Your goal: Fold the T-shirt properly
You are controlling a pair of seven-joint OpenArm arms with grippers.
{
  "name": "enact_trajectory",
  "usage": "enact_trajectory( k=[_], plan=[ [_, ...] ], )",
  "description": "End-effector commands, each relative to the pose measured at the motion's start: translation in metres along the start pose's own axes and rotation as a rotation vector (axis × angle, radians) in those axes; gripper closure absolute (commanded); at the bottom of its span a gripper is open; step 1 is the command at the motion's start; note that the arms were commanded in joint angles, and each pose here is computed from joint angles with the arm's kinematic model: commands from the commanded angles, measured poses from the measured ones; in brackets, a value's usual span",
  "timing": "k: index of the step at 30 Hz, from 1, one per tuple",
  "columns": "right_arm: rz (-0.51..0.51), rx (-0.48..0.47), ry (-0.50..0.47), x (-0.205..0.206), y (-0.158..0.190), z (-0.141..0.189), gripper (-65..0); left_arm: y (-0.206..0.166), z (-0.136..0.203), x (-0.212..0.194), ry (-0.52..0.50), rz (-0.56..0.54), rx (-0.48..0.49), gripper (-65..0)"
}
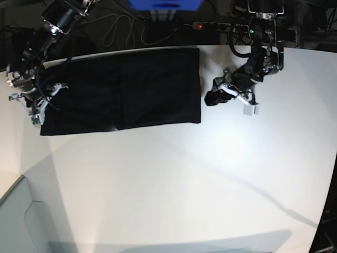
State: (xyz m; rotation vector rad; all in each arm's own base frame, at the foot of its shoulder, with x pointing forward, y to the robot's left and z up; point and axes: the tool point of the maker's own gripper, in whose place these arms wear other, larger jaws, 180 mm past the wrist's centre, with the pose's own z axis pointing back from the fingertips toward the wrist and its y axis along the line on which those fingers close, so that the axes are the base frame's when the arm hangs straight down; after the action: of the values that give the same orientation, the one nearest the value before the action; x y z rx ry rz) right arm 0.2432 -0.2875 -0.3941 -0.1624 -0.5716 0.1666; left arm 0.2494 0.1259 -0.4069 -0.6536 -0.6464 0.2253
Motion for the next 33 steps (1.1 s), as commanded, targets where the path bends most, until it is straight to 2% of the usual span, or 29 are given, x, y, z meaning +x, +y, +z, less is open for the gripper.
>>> enact_trajectory(
  k=[1,4,6,12,15,23,27,33],
  plan=[
    [0.013,0.003,-0.024,0.008,-0.003,0.0,-0.4,-0.007,0.002,0.006,-0.021,-0.014,-0.022,-27.4],
    [0.011,0.011,-0.006,0.002,-0.005,-0.004,-1.9,-0.006,0.003,0.005,-0.018,-0.013,-0.019,-27.4],
    [0.016,0.003,-0.003,0.002,-0.009,-0.003,-8.4,-0.005,0.003,0.005,-0.017,-0.012,-0.018,-27.4],
    [0.021,-0.005,-0.014,0.006,-0.011,-0.001,-44.5,-0.005,0.004,0.005,-0.016,-0.012,-0.017,-27.4],
    [0.031,-0.032,-0.04,0.014,-0.017,0.007,-53.0,-0.003,0.006,-0.001,-0.012,-0.005,-0.012,-27.4],
    [0.062,-0.093,-0.121,0.042,-0.025,0.028,-53.7,-0.003,0.006,-0.002,-0.011,-0.003,-0.011,-27.4],
    [0.057,-0.096,-0.043,0.03,-0.027,0.026,-53.7,-0.002,0.006,-0.001,-0.012,-0.003,-0.01,-27.4],
    [0.013,-0.035,-0.002,0.021,-0.019,0.005,-53.7,-0.003,0.006,-0.001,-0.012,-0.002,-0.011,-27.4]
  ],
)
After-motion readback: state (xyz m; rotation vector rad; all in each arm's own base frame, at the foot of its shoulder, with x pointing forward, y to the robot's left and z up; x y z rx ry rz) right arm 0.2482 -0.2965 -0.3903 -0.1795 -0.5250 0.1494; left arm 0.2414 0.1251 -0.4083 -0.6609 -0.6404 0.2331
